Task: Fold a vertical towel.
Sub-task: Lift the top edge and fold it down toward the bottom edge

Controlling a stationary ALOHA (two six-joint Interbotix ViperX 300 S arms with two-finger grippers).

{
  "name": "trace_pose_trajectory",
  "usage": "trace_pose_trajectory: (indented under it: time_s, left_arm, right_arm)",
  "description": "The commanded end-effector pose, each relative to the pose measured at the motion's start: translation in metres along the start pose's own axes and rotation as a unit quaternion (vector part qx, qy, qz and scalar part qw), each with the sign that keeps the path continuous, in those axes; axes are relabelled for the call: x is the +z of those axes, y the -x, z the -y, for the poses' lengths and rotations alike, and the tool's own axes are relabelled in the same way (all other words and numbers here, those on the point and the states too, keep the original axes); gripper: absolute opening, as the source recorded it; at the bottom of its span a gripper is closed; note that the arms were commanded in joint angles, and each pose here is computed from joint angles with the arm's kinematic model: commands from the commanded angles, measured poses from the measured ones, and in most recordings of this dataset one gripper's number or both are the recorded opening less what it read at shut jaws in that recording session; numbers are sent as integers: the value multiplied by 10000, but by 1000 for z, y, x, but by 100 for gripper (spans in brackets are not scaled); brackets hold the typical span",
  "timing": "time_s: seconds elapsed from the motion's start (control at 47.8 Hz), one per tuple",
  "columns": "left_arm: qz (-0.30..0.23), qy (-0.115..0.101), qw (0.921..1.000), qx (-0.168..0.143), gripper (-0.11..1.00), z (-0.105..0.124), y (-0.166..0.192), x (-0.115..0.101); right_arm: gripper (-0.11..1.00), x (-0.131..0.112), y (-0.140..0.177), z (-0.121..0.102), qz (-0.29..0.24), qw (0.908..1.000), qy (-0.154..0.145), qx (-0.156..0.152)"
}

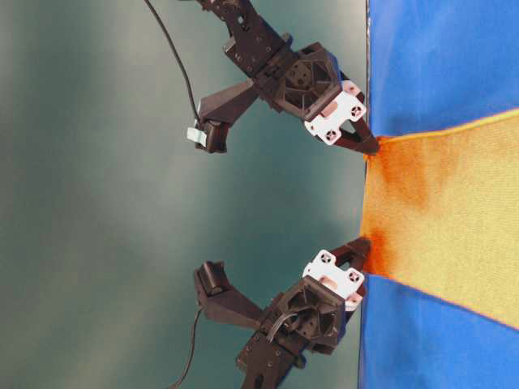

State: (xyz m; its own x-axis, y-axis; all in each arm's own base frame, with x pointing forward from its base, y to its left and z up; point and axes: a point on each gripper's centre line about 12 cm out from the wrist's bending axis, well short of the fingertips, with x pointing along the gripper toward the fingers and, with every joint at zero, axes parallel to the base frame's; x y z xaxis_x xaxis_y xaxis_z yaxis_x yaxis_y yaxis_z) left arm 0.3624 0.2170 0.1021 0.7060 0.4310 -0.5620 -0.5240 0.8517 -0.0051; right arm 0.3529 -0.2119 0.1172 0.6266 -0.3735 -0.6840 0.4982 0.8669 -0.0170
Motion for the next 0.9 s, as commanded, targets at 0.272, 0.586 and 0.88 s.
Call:
trace_pose_trajectory:
  time_s: [0.272, 0.586, 0.88]
  left_arm:
    - [283, -82, 9995, -134, 3, 12, 31, 30]
    - [364, -309, 9976, -508, 3, 44, 78, 45]
    - [195, -649, 9911, -1145, 3, 94, 109, 19]
  right_arm:
    - [5, 31, 28, -4, 514, 9987, 28, 29]
    - [5, 50, 77, -36, 912, 9948, 298, 340]
    - [5, 20, 101, -87, 721, 9905, 734, 908]
